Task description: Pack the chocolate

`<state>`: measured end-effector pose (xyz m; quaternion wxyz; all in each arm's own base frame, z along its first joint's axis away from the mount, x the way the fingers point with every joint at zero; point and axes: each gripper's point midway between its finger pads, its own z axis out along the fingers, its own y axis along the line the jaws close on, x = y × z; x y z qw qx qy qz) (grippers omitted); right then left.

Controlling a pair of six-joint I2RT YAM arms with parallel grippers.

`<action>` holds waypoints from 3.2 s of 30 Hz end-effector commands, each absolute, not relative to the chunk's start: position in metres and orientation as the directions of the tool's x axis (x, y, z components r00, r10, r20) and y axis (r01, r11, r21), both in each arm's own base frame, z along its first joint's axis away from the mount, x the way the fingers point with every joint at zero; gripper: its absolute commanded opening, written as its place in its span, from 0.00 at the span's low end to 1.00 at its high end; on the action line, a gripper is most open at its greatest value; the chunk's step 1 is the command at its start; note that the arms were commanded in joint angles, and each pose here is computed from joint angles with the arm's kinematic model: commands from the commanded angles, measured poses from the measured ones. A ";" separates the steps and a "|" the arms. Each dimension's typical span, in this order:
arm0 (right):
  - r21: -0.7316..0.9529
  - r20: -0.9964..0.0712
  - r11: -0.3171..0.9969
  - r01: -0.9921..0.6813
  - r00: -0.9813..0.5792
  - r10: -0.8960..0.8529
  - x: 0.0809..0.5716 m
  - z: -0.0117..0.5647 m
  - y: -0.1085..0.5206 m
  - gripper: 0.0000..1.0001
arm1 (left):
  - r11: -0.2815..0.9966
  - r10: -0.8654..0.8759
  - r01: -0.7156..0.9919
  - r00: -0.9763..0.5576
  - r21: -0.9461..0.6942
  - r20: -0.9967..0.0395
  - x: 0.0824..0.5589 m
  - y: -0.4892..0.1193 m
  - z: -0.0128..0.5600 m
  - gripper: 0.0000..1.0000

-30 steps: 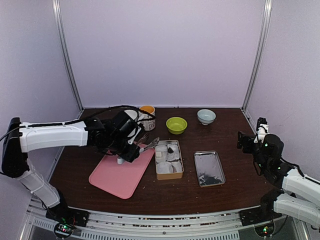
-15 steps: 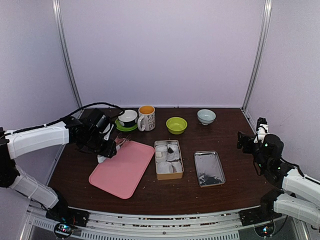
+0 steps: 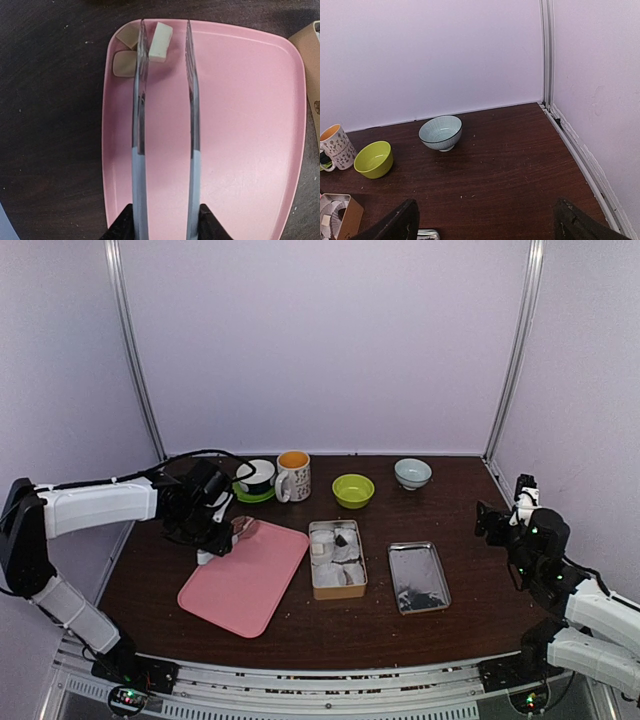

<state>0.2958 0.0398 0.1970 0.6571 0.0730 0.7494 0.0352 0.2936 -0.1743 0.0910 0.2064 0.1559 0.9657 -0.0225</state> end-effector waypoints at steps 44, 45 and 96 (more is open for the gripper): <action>0.148 -0.981 0.988 0.050 -0.116 0.153 0.295 0.203 0.041 0.93 | 0.447 0.671 0.861 -0.503 -0.243 -0.545 0.165 -0.348 0.148 0.16; 0.148 -0.981 0.988 0.051 -0.118 0.153 0.294 0.202 0.040 0.93 | 0.444 0.674 0.861 -0.504 -0.248 -0.540 0.165 -0.351 0.144 0.16; 0.147 -0.981 0.988 0.046 -0.119 0.152 0.294 0.203 0.041 0.93 | 0.881 0.282 0.457 -0.714 -0.121 -0.641 0.253 -0.233 0.167 0.38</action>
